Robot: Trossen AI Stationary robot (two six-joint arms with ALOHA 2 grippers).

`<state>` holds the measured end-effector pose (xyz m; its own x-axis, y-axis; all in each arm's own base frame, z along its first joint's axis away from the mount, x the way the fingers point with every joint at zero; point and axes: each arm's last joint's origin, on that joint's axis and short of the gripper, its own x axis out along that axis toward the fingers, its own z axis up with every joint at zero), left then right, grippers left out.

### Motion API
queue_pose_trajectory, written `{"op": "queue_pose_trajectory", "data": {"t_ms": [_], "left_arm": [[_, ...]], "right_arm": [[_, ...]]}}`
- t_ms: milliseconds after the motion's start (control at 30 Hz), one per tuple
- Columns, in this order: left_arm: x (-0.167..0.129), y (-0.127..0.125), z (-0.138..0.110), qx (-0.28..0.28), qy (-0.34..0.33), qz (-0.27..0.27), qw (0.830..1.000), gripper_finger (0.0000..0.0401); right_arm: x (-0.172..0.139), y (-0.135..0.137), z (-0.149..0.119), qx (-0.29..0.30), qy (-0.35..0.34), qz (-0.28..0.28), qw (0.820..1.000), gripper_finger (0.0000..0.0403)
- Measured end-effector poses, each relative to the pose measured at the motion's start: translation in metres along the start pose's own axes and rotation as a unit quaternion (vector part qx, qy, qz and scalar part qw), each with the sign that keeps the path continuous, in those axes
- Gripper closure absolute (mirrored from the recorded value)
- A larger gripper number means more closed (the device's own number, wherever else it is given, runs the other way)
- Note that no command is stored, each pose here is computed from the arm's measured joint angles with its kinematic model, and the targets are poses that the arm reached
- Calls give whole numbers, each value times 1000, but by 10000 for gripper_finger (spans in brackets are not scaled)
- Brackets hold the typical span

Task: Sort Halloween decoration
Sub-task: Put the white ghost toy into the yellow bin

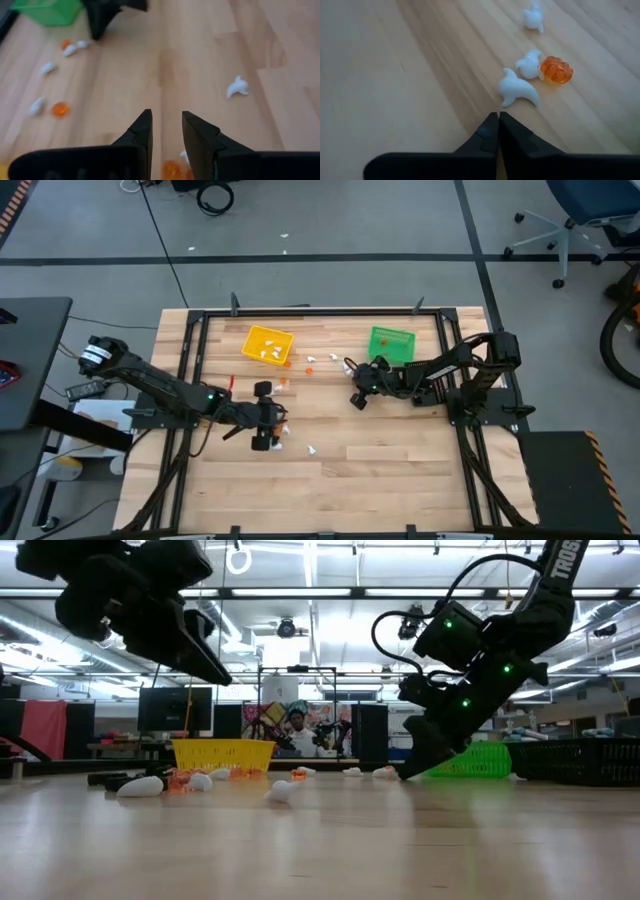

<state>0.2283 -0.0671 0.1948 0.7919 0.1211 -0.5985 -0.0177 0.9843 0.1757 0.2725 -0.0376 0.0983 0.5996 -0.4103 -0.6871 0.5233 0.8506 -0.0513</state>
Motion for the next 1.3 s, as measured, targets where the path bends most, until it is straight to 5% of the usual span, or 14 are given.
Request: {"op": "queue_pose_trajectory", "data": {"t_ms": [200,667,1300], "left_arm": [[-10,1,0,-19,-1,8,1000,319],[-9,0,2,-21,-9,6,1000,319],[0,-5,-15,-65,-112,-11,992,319]], "right_arm": [[-2,6,-1,-29,-1,18,999,363],[-3,6,6,-6,-49,-28,998,183],[21,-14,-8,0,-102,27,994,201]]}}
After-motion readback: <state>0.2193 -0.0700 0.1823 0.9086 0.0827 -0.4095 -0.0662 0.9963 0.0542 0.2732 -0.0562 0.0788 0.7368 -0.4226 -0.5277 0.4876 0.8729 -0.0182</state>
